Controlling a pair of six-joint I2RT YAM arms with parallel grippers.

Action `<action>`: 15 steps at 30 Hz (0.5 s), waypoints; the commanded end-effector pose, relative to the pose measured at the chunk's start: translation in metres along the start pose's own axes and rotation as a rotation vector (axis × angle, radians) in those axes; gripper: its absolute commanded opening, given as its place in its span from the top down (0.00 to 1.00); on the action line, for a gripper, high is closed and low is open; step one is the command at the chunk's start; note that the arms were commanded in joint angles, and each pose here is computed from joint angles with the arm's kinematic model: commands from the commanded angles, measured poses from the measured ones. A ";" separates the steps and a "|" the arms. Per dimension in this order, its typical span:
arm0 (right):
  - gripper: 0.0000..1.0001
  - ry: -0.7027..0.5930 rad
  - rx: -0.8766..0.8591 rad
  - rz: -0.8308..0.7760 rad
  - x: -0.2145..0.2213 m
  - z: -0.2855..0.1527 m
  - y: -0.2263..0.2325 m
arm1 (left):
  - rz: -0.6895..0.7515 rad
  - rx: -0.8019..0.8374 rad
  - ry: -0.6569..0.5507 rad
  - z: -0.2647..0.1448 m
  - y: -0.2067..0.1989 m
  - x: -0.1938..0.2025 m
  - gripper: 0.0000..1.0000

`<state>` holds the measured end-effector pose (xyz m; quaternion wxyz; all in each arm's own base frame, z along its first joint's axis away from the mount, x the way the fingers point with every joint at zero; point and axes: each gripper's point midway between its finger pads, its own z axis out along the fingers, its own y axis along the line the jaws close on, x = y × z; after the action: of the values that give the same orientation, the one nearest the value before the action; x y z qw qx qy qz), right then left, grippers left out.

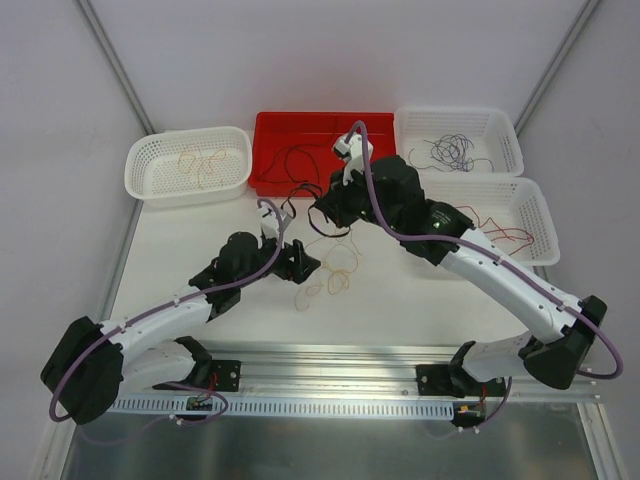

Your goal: Untangle the cables

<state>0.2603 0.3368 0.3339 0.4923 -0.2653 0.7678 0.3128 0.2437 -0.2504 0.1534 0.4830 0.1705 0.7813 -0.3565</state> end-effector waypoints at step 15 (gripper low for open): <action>0.99 -0.064 0.246 0.042 -0.013 -0.041 -0.074 | -0.133 -0.391 -0.076 -0.039 0.066 -0.001 1.00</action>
<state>0.2886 0.2854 0.3272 0.5113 -0.2086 0.7938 0.2548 0.2513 -0.2243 0.1525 0.5029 0.1108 0.7993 -0.3098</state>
